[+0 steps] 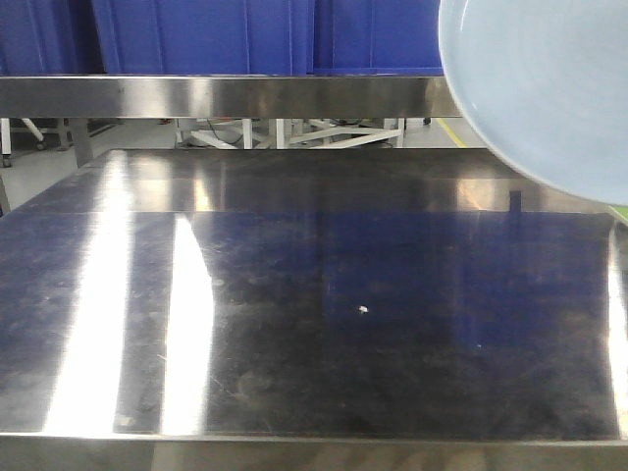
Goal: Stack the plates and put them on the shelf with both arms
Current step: 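Drive the base to the shelf of blue bins holding the plates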
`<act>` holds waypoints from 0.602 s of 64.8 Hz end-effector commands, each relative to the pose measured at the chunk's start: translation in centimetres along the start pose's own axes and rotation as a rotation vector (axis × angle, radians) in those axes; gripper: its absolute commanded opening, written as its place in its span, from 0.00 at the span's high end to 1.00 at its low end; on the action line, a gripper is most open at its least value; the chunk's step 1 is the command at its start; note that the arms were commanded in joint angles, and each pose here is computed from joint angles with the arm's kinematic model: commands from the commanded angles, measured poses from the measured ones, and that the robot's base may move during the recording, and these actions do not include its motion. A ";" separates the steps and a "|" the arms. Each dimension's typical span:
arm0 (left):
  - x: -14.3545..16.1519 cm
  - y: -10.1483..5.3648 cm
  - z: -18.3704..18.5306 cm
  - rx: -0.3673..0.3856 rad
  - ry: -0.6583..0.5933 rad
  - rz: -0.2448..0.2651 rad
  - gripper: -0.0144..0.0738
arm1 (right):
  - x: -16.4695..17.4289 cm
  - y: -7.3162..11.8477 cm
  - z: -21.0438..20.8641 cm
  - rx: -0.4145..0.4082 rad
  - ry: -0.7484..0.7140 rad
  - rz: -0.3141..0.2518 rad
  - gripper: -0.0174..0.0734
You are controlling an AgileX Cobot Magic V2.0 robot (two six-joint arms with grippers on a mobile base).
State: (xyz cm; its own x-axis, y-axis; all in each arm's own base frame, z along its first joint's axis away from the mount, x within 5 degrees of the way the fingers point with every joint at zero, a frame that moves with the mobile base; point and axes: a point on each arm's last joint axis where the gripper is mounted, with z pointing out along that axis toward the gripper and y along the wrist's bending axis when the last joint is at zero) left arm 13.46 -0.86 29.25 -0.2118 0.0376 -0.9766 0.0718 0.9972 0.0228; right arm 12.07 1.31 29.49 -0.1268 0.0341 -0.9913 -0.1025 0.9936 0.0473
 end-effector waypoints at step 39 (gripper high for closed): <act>-1.8 0.1 -0.3 -0.009 -0.112 -0.011 0.74 | -2.0 0.0 -0.2 0.006 -0.133 0.005 0.75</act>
State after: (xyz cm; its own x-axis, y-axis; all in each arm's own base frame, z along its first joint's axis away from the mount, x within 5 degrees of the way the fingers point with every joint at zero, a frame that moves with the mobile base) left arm 13.46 -0.86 29.25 -0.2118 0.0376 -0.9766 0.0718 0.9972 0.0228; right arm 12.07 1.31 29.49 -0.1268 0.0341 -0.9913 -0.1025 0.9936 0.0473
